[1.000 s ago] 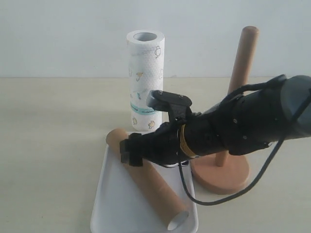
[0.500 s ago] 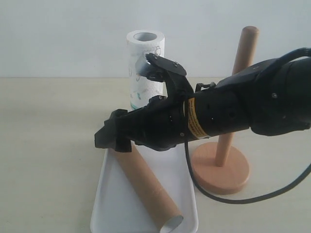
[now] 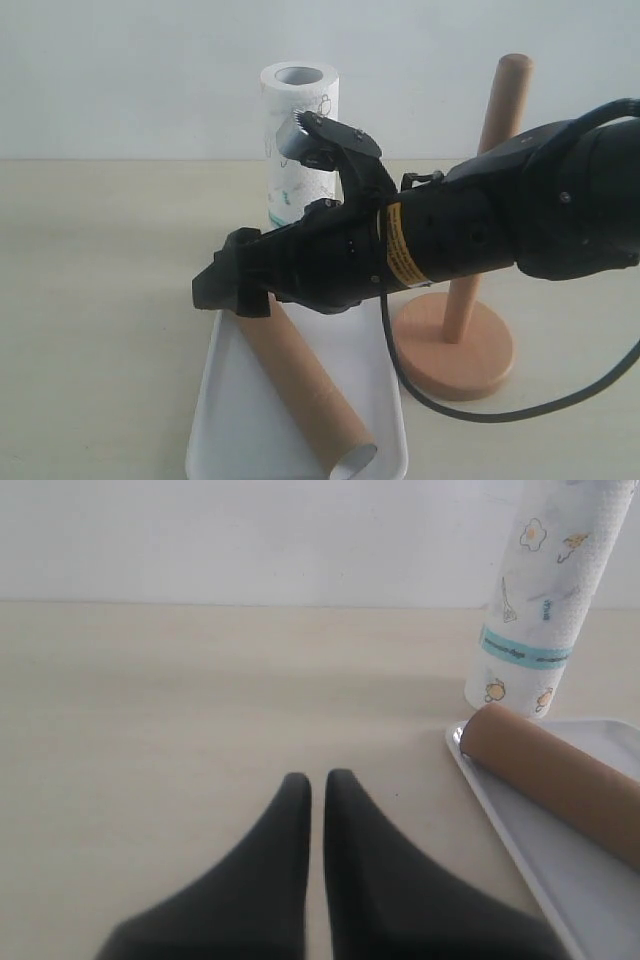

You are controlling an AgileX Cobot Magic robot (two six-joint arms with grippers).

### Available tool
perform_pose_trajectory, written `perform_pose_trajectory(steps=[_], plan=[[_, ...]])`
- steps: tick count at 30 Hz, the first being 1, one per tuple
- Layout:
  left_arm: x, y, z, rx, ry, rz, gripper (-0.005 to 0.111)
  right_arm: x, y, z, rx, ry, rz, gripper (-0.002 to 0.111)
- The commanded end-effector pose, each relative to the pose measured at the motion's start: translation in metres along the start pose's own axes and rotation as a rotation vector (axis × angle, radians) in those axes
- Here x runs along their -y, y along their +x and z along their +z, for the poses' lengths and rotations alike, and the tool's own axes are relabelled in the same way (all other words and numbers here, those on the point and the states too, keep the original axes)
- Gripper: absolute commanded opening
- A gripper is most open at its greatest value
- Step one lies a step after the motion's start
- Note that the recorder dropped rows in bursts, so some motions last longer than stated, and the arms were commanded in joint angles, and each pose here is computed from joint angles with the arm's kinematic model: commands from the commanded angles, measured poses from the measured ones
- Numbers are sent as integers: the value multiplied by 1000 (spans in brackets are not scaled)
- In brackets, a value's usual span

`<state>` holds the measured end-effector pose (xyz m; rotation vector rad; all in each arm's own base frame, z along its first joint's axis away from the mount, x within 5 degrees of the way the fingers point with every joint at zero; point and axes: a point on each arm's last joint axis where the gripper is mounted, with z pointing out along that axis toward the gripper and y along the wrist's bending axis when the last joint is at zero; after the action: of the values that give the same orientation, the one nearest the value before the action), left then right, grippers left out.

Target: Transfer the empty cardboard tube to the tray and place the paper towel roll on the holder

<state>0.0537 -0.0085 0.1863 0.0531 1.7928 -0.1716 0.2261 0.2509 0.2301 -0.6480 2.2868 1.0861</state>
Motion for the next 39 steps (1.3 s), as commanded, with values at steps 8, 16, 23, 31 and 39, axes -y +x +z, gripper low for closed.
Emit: perform_pose_trajectory(steps=[8,16,23,31,39], plan=[[0,1,0,2,-4,5,5,-2,-1,-2,4,-5,-20,77],[0,1,0,2,-4,5,5,-2,-1,-2,4,-5,-20,77],[0,1,0,2,-4,5,5,-1,-2,-2,11,7,-24,53],[0,1,0,2,-4,5,5,-2,-1,-2,6,-3,-13,0],[0,1,0,2,-4,5,5,2,15,3,-75,-34,-131,0]])
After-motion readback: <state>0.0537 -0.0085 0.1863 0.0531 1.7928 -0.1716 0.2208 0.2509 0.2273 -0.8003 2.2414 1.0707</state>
